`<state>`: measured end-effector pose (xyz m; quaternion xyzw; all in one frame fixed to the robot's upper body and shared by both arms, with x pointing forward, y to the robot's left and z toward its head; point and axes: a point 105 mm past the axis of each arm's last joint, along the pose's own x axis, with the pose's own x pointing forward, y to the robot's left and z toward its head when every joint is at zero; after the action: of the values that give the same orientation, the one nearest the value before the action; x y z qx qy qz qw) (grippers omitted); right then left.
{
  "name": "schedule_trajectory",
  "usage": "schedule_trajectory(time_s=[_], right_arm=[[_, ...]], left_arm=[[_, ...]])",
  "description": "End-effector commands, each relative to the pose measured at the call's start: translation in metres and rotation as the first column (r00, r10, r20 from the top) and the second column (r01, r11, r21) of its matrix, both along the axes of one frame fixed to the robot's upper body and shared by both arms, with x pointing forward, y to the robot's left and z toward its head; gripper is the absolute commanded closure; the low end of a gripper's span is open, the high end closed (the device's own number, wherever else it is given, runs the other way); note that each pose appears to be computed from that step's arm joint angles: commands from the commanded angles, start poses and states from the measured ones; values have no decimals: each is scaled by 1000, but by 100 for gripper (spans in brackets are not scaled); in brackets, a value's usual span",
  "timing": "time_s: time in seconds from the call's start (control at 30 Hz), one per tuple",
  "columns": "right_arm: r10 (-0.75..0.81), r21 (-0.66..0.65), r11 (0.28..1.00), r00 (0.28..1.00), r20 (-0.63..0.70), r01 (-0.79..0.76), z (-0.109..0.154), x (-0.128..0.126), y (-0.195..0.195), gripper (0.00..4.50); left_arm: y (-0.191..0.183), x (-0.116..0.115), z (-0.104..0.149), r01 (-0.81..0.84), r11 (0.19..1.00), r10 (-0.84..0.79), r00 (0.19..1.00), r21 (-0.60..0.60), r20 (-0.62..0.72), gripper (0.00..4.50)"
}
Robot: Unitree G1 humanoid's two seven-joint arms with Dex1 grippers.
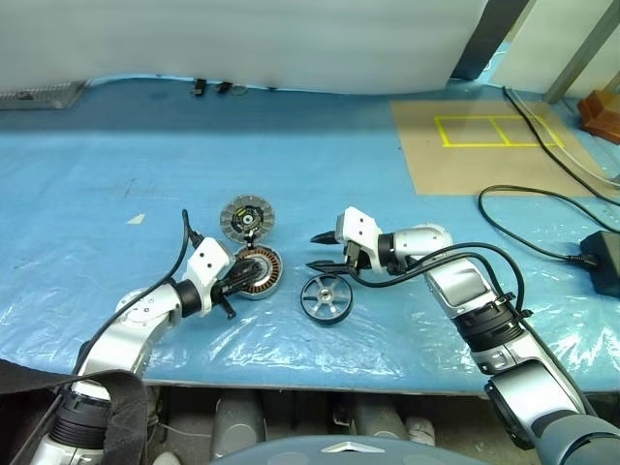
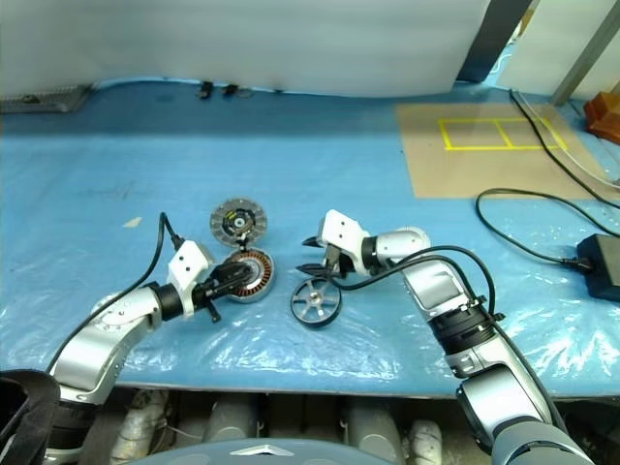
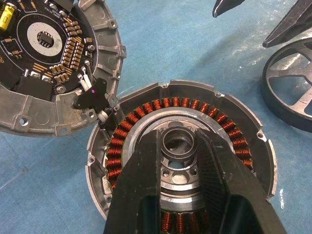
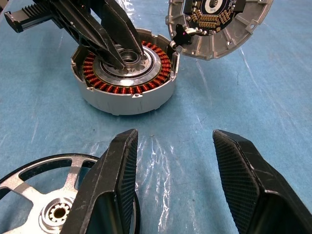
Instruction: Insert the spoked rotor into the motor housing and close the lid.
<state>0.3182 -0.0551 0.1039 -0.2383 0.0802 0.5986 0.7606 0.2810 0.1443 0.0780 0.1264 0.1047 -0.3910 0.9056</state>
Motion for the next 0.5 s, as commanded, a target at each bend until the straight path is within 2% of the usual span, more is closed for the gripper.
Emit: schedule_trajectory(time_s=[0.03, 0.5], right_arm=[[18, 13, 1000, 999, 50, -19, 12, 2, 4, 201], [23, 10, 1000, 998, 54, -23, 12, 2, 4, 201]], left_arm=[[10, -4, -8, -21, 999, 23, 999, 35, -36, 380], [14, -5, -10, -46, 998, 47, 997, 31, -58, 380]])
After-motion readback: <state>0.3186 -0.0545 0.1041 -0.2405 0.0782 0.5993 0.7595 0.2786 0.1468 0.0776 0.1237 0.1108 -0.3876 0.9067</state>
